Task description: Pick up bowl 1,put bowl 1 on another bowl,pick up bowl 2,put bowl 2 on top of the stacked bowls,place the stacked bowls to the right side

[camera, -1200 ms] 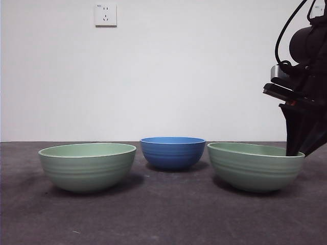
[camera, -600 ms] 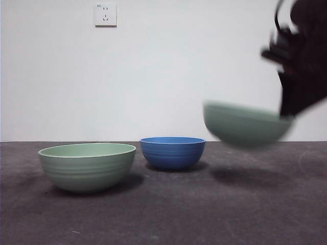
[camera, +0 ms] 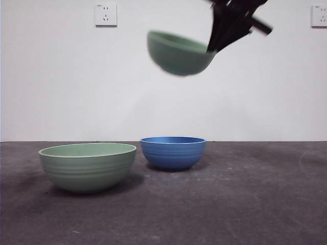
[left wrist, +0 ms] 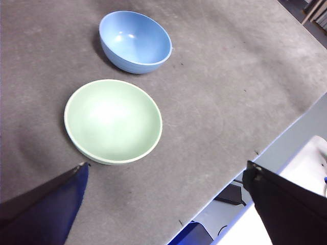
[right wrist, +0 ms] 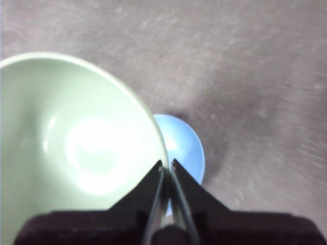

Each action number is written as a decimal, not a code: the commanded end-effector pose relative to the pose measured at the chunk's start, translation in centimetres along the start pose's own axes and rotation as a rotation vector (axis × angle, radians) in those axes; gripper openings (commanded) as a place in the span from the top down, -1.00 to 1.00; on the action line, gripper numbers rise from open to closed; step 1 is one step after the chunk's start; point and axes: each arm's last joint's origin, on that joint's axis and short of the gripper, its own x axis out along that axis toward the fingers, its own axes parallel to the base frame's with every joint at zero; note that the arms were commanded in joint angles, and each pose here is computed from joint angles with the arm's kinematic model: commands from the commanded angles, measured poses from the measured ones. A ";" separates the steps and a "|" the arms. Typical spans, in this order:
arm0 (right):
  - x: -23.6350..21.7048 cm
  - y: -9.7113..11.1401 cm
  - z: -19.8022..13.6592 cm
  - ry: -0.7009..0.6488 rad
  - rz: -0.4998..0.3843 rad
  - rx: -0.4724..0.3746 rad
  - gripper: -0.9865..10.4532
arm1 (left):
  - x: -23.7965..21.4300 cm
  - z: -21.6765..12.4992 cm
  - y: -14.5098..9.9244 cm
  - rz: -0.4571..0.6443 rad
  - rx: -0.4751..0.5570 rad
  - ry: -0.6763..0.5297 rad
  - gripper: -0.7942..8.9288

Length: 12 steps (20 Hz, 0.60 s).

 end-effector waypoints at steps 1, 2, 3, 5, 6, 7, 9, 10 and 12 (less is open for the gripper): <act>4.4 -0.8 0.2 0.099 -0.030 0.034 0.85 | 0.0 0.1 -0.2 -0.011 0.014 0.000 -0.33; 6.1 -1.0 0.2 0.130 -0.041 0.033 0.85 | 0.1 0.0 -0.3 -0.015 0.016 0.003 -0.33; 8.0 -1.2 0.0 0.159 -0.049 0.033 0.85 | 0.1 0.0 -0.3 -0.017 0.017 0.007 -0.33; 10.6 -1.7 -0.7 0.211 -0.059 0.036 0.85 | 0.2 0.0 -0.4 -0.005 0.021 0.016 -0.33; 11.7 -1.9 -1.1 0.234 -0.071 0.037 0.85 | 0.2 -0.1 -0.4 0.005 0.022 0.022 -0.33; 12.7 -2.0 -1.6 0.260 -0.093 0.028 0.85 | 0.2 -0.1 -0.4 0.017 0.024 0.028 -0.33; 13.7 -2.3 -2.1 0.291 -0.110 0.017 0.85 | 0.4 -0.1 -0.4 0.016 0.024 0.038 -0.33; 13.9 -2.2 -2.3 0.297 -0.108 0.011 0.85 | 0.4 0.0 -0.4 0.014 0.025 0.040 -0.33; 14.0 -2.0 -2.4 0.306 -0.103 -0.001 0.85 | 0.6 0.0 -0.3 0.009 0.023 0.049 -0.33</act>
